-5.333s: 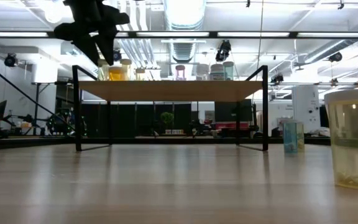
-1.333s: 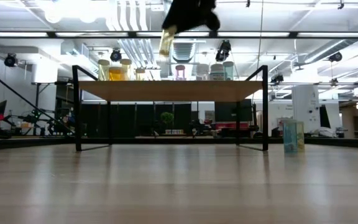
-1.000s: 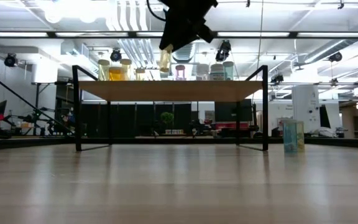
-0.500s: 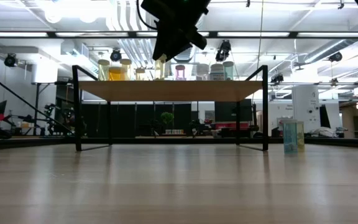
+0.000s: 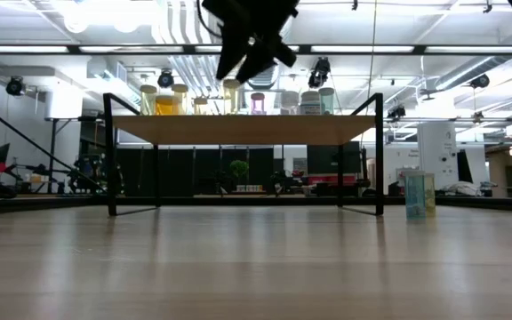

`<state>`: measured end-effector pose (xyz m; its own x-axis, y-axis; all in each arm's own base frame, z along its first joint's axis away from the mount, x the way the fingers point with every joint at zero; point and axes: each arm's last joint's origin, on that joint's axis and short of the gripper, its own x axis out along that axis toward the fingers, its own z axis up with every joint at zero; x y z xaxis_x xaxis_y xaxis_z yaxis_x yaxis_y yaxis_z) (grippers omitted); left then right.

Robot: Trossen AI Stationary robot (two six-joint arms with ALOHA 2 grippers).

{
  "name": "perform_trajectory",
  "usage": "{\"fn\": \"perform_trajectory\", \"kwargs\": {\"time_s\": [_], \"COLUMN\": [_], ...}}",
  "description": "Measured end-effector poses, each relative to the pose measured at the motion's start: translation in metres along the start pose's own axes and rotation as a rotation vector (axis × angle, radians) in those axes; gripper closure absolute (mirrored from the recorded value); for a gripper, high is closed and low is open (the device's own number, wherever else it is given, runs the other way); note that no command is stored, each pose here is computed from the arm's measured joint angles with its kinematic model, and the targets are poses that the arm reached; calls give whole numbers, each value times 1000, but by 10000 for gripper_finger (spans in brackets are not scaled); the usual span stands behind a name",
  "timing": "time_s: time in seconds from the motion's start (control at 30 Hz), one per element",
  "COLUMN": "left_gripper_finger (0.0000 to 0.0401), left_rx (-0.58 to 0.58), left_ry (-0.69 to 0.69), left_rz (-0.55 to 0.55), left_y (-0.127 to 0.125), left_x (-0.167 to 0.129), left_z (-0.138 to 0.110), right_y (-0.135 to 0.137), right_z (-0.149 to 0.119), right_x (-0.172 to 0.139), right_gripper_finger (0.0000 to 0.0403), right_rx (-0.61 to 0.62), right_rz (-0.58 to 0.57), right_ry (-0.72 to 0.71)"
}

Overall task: Pick and place medicine bottles onto shelf by color
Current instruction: Put the blue pill bottle on the shelf

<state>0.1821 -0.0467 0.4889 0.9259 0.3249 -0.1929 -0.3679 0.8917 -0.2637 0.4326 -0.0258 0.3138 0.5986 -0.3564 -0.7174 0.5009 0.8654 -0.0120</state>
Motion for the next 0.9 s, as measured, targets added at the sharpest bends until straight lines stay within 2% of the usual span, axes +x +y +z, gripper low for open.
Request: {"fn": "perform_trajectory", "kwargs": {"time_s": [0.23, 0.4, 0.53, 0.67, 0.77, 0.9], "left_gripper_finger": [221, 221, 221, 221, 221, 221], "left_rx": [1, 2, 19, 45, 76, 83], "left_ry": [4, -4, -28, -62, -86, -118], "left_rz": [2, 0, -9, -25, -32, -39], "left_y": [-1, -3, -7, -9, -10, -11], "left_x": [2, 4, 7, 8, 8, 8], "left_z": [-1, -1, 1, 4, 7, 11], "right_y": [2, 11, 17, 14, 13, 4], "right_z": [17, 9, -18, -57, -82, -113], "right_x": [-47, -100, -141, -170, -180, -179], "right_gripper_finger": [209, 209, 209, 209, 209, 209], "right_rx": [6, 71, 136, 244, 305, 344], "right_rz": [59, 230, 236, 139, 97, 25], "right_ry": [-48, 46, 181, 376, 443, 487]}}
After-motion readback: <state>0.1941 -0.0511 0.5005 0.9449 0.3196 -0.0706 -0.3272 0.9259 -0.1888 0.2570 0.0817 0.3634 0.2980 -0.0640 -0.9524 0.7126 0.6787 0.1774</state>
